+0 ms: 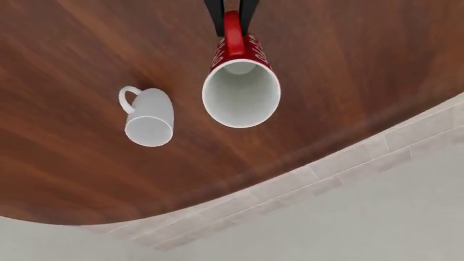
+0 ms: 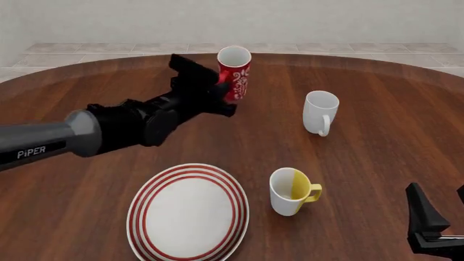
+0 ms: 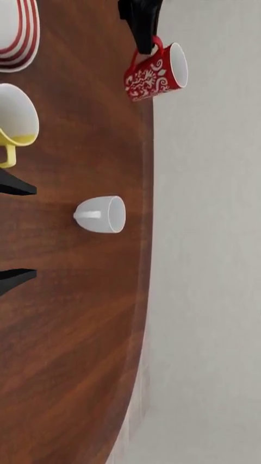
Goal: Pick up the red mug and put it on the plate
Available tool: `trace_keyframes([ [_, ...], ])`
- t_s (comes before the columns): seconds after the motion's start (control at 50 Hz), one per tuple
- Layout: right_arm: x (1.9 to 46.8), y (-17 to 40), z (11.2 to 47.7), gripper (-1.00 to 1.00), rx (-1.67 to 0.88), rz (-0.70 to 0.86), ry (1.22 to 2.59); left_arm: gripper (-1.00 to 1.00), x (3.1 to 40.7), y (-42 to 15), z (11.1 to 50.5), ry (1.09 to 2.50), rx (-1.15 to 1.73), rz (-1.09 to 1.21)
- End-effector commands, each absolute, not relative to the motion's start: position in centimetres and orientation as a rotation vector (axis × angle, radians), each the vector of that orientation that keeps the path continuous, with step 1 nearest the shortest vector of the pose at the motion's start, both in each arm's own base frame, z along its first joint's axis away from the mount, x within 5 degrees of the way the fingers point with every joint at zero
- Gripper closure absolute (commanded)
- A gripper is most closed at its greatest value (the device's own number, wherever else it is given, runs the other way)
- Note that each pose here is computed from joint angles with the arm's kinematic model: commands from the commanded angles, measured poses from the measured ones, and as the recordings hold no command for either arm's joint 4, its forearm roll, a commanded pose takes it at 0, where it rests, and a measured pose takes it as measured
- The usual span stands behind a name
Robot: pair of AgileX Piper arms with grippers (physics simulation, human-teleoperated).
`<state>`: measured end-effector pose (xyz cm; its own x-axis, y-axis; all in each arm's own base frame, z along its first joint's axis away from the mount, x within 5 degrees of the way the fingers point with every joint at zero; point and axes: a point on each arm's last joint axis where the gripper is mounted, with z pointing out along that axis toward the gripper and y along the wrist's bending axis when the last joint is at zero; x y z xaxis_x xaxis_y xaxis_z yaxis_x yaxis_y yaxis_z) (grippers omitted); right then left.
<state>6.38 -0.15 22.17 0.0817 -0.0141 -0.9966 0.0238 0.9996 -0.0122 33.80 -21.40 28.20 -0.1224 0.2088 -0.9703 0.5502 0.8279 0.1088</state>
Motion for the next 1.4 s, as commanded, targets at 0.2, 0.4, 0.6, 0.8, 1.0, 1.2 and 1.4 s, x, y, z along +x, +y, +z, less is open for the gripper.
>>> trace_keyframes([
  [0.2,6.3,-0.1,22.6,-1.0,-0.003,-0.019,1.486,1.0,23.6,-15.4,31.4,1.678,0.575,-0.362],
  [0.4,6.2,-0.1,22.6,-1.0,-0.007,-0.022,1.486,1.0,20.5,-14.3,31.0,1.674,0.603,-0.381],
  [0.6,6.4,0.0,22.2,-1.0,-0.012,-0.022,1.489,1.0,17.7,-12.8,31.6,1.639,0.6,-0.406],
  [0.8,6.4,0.0,21.9,-1.0,-0.019,-0.021,1.491,1.0,15.1,-10.7,32.0,1.64,0.576,-0.409],
  [1.0,6.3,0.0,21.9,-1.0,-0.019,-0.021,1.489,1.0,12.7,-9.0,30.7,1.628,0.605,-0.382],
  [1.2,6.3,0.0,22.3,-1.0,-0.028,-0.022,1.489,1.0,11.4,-7.4,29.2,1.659,0.565,-0.362],
  [1.4,6.1,0.0,22.5,-1.0,-0.03,-0.021,1.485,1.0,9.8,-6.4,28.2,1.679,0.553,-0.375],
])
